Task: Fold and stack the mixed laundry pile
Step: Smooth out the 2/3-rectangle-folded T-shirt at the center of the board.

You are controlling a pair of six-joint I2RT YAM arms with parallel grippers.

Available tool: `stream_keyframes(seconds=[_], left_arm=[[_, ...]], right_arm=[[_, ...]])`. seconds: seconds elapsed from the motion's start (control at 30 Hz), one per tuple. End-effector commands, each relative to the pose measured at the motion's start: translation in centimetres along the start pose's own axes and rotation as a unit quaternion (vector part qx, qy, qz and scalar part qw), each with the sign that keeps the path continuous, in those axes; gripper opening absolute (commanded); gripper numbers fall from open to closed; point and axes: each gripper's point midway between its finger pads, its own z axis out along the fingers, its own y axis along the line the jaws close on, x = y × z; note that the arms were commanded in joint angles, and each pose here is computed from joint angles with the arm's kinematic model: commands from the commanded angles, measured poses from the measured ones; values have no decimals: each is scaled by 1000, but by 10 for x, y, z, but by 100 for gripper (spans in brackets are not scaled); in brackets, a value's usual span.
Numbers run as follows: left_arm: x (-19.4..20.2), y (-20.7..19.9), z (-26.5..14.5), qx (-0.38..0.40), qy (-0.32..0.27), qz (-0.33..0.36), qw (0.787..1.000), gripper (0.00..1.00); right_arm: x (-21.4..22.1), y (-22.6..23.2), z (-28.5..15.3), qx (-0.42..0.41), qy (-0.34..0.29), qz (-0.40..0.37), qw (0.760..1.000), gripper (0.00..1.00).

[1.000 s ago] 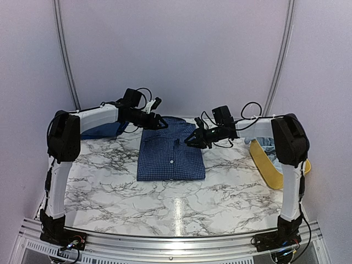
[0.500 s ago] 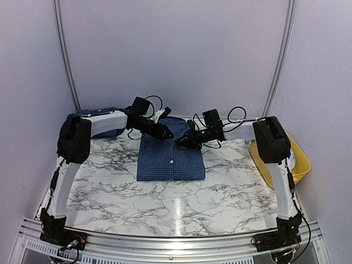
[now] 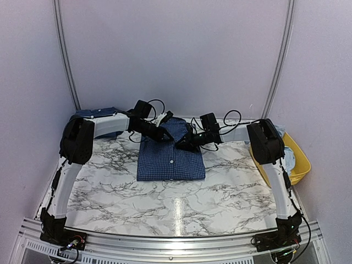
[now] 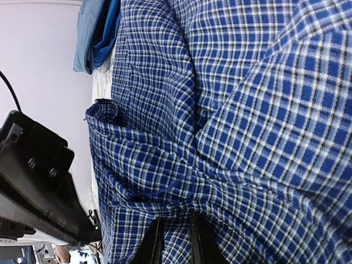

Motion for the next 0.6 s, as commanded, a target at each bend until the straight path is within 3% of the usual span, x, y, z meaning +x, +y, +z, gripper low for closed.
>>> stream_keyframes(seconds=[0.0, 0.23, 0.27, 0.37, 0.43, 0.57], left_arm=[[-21, -14, -19, 9, -16, 21, 1000, 0], [-39, -26, -45, -10, -29, 54, 998, 0], [-41, -20, -47, -32, -29, 56, 997, 5], [-41, -4, -50, -79, -24, 63, 995, 35], [-36, 2, -48, -87, -15, 64, 994, 40], [-22, 10, -38, -85, 7, 61, 994, 41]], right_arm=[[-5, 12, 9, -15, -1, -15, 1000, 15], [-7, 15, 11, -18, -2, -19, 1000, 17], [-8, 15, 11, -18, -3, -18, 1000, 17], [-8, 17, 10, -15, -4, -21, 1000, 17], [-8, 18, 8, -11, -4, -23, 1000, 17], [-7, 18, 7, -9, -1, -24, 1000, 17]])
